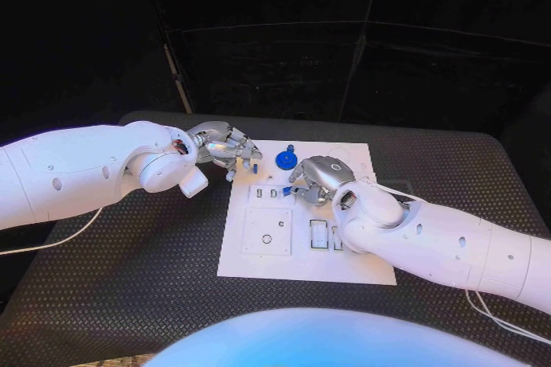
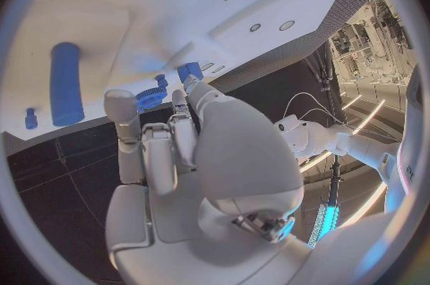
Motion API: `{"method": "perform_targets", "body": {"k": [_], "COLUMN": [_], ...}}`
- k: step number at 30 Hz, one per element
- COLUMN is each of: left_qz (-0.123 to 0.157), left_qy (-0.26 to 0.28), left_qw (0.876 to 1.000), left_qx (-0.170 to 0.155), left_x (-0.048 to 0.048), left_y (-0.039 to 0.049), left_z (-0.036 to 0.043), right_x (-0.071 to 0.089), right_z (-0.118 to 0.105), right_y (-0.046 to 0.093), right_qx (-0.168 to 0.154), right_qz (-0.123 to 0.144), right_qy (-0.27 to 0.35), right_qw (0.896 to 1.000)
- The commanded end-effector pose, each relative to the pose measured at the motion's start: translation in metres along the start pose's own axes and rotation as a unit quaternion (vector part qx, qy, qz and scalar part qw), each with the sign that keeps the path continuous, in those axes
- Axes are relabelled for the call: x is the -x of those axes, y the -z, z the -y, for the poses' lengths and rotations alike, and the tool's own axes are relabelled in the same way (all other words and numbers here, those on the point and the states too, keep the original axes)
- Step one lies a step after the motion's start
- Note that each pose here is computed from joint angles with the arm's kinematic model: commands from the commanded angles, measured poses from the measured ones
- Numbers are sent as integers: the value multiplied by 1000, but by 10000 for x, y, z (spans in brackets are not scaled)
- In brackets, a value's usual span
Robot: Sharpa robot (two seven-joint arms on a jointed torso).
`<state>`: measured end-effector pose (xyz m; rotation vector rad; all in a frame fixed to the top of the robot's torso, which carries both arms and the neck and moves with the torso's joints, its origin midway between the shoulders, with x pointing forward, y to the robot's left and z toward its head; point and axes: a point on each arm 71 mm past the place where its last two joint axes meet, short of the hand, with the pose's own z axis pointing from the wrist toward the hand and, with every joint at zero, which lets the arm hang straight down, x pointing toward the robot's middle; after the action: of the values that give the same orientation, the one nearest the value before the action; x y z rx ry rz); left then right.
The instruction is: Assemble the parts on the task board
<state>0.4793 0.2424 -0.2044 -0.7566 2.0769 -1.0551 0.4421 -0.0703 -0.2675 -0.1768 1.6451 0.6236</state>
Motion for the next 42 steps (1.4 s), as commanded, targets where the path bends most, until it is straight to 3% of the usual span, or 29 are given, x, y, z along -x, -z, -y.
{"method": "perform_targets", "body": {"k": [1,20,30,42], "left_qz": [-5,-2,-4,-4], "left_qy": [2,2,2,2], "left_qw": [1000,1000,1000,1000], "left_qx": [-1,1,0,1], "left_x": [-6,17,8,4], "left_y": [-1,8,0,-7], "left_z": [8,-9,-5,-3], "right_x": [39,136,98,62], "right_z": [-7,127,-7,-112], "right_y": [17,225,186,77], "right_qx": [8,16,35,35], "right_qz": [14,6,-9,-28], "right_qy": [-8,0,20,53], "right_qw": [1000,1000,999,998]}}
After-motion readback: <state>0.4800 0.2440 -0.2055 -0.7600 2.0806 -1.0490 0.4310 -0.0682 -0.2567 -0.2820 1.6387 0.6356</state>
